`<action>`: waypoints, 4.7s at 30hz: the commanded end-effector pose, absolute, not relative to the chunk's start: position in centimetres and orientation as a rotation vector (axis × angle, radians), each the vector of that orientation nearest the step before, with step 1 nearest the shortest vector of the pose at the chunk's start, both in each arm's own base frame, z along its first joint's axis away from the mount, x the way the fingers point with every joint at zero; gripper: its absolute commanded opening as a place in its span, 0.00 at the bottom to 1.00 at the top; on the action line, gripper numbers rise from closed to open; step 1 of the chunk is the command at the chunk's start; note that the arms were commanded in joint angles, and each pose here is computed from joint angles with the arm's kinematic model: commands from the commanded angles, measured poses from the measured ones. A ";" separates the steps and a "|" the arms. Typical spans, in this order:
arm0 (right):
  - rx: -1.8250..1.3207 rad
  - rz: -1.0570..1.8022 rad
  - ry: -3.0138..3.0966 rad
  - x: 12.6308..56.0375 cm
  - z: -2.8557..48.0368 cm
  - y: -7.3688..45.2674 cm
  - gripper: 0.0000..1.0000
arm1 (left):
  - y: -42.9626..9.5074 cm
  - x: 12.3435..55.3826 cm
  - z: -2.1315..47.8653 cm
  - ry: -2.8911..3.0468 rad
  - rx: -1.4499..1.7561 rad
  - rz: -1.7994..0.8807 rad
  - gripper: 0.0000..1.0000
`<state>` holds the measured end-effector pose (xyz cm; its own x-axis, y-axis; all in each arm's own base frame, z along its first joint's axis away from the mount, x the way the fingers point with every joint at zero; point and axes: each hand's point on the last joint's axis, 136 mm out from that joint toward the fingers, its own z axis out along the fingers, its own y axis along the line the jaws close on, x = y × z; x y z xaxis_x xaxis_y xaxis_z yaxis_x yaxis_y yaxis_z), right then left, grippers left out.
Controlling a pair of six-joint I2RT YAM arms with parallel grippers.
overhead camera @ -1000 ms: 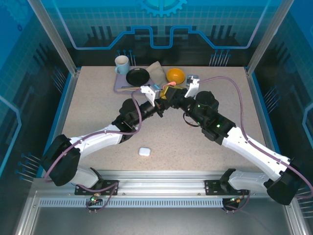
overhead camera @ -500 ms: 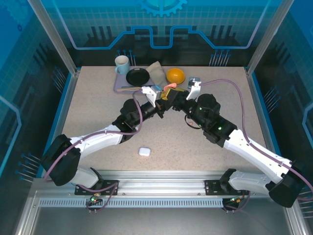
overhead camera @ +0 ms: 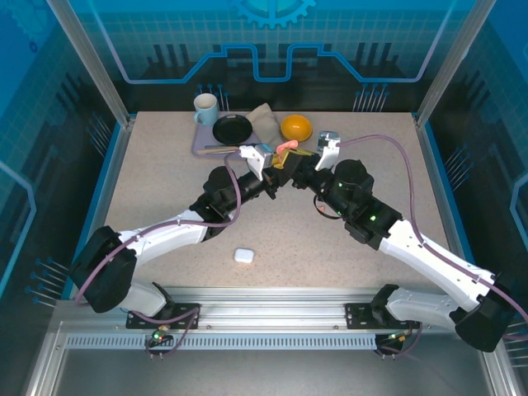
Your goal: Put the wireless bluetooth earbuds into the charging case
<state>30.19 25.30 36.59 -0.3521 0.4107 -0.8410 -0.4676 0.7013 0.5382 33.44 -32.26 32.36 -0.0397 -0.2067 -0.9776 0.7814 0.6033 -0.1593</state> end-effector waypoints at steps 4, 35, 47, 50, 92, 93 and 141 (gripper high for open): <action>-0.100 0.862 1.786 29.5 33.9 25.8 0.20 | -32.1 33.3 36.8 1.264 0.497 -0.859 0.00; -0.003 0.884 1.664 31.7 38.5 25.5 0.17 | -32.4 33.1 36.0 1.281 0.510 -0.882 0.00; 0.023 0.819 1.687 31.7 37.0 23.8 0.17 | -32.1 32.8 36.6 1.268 0.506 -0.881 0.00; 0.014 0.829 1.699 31.7 36.7 24.1 0.17 | -32.2 32.8 36.7 1.267 0.506 -0.883 0.00; -0.013 0.813 1.866 31.5 35.4 24.5 0.63 | -32.0 33.3 34.8 1.316 0.476 -0.885 0.00; -0.002 0.826 1.867 31.5 35.7 24.4 0.68 | -32.1 33.2 34.7 1.317 0.477 -0.887 0.00; 0.276 -0.028 3.038 35.0 4.4 13.0 0.57 | -24.6 28.8 30.7 1.408 0.491 -0.707 0.00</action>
